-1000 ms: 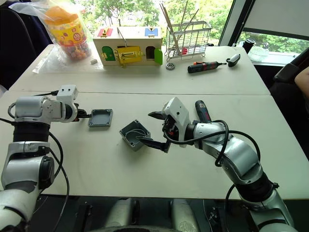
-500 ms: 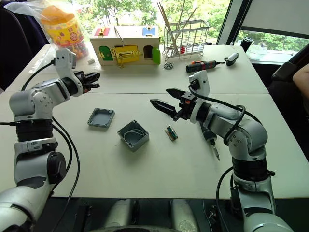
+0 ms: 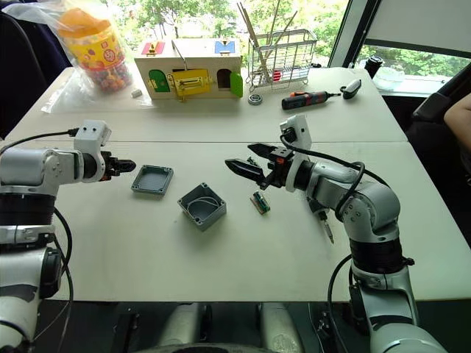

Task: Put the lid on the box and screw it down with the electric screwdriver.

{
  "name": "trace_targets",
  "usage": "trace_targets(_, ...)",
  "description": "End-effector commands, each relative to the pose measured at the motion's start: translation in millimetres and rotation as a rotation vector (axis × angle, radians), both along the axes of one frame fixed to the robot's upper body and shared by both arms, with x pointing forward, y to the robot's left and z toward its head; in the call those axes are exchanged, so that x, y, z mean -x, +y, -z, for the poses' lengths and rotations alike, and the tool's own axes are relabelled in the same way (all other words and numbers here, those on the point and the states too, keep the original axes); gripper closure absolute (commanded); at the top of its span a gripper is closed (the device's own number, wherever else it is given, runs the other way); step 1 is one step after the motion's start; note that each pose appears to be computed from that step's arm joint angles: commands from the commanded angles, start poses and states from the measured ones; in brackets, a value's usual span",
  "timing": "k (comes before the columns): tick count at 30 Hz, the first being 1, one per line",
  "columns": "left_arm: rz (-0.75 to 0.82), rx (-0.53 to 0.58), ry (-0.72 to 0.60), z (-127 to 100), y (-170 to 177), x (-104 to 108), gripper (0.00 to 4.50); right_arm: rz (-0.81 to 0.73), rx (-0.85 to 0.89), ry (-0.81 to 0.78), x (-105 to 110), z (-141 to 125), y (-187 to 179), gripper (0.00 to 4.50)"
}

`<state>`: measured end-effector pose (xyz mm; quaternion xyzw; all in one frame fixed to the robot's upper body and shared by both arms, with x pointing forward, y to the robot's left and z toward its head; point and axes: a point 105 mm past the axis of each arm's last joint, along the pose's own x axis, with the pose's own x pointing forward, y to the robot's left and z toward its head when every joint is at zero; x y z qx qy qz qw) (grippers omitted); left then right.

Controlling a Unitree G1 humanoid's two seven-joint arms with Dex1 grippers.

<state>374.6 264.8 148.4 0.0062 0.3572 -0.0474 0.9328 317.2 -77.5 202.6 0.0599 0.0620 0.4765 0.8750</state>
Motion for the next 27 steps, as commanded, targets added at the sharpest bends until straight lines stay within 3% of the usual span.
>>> trace_targets(1, -0.012, -0.044, 0.025, -10.9, 1.5, 2.0, 0.64, -0.012, -0.036, -0.049, 7.3, -12.3, 4.2, 0.00)
trace_targets(17, -0.018, -0.096, 0.142, 26.5, -0.2, -3.2, 0.64, 0.050, -0.082, -0.043, 14.1, -7.8, 5.1, 0.00)
trace_targets(21, -0.018, -0.117, 0.165, 32.9, 4.7, -0.5, 2.39, 0.068, -0.088, -0.044, 13.9, -7.9, 2.7, 0.00)
trace_targets(25, -0.038, -0.109, 0.170, 33.2, 7.2, 1.3, 4.47, 0.081, -0.089, -0.042, 13.2, -7.6, -0.2, 0.00)
trace_targets(27, -0.045, -0.109, 0.172, 34.2, 7.9, 3.0, 4.47, 0.083, -0.087, -0.040, 12.7, -7.1, -1.2, 0.00)
